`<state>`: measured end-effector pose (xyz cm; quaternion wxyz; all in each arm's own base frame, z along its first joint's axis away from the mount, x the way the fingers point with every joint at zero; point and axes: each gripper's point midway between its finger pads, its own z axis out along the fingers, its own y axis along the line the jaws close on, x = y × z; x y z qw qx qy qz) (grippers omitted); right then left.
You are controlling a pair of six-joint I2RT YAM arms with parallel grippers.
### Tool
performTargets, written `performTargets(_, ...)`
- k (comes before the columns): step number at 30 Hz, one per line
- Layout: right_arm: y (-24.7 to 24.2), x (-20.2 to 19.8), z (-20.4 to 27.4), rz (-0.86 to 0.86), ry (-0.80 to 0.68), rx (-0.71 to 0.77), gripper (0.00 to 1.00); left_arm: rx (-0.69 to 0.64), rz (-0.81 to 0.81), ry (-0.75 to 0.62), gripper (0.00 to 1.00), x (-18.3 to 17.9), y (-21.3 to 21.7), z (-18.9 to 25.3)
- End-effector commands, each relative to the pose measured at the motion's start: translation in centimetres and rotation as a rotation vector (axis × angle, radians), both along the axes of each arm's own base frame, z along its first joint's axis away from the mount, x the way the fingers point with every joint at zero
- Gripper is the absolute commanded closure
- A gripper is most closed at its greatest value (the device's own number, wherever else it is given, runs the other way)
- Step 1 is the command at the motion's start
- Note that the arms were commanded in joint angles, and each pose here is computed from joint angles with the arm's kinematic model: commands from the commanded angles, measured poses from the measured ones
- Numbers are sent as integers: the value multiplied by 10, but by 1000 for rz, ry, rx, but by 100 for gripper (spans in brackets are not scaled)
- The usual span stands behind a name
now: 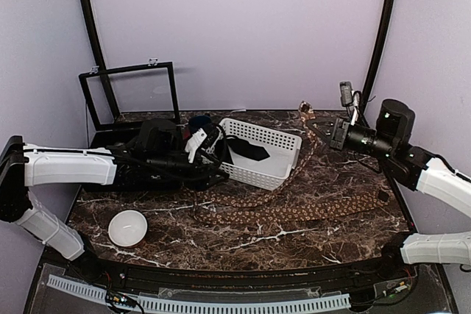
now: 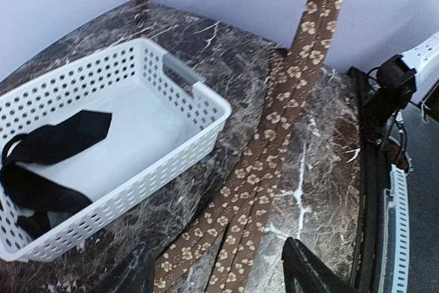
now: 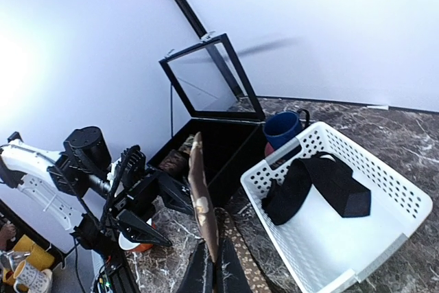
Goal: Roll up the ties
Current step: Flatten out the tie at the center of the board.
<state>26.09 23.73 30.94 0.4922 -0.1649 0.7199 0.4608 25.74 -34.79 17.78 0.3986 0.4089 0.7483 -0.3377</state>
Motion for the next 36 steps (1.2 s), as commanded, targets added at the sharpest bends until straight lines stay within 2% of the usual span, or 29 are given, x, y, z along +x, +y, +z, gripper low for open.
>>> performTargets(1,7,-20,63,114,-181,134,100,-170,-157,-97,34,-22,-15,45)
performTargets(11,4,-27,108,117,-358,223,100,-147,-211,-130,34,-23,-21,34)
performTargets(17,4,-26,114,117,-373,230,100,152,-8,-125,39,19,2,-13)
performTargets(19,4,-27,113,119,-371,229,100,243,-3,-88,41,19,10,-33)
performTargets(21,4,-28,110,118,-366,227,100,279,-29,-66,44,12,10,-46)
performTargets(24,2,-30,106,118,-374,231,100,203,-111,-96,44,-7,-9,-44)
performTargets(27,1,-33,103,119,-393,240,100,70,-206,-142,42,-22,-39,-21)
performTargets(33,7,-38,102,144,-438,270,100,-297,-375,-235,36,-44,-75,75)
performTargets(36,22,-45,100,194,-440,286,100,-424,-422,-285,33,-49,-82,114)
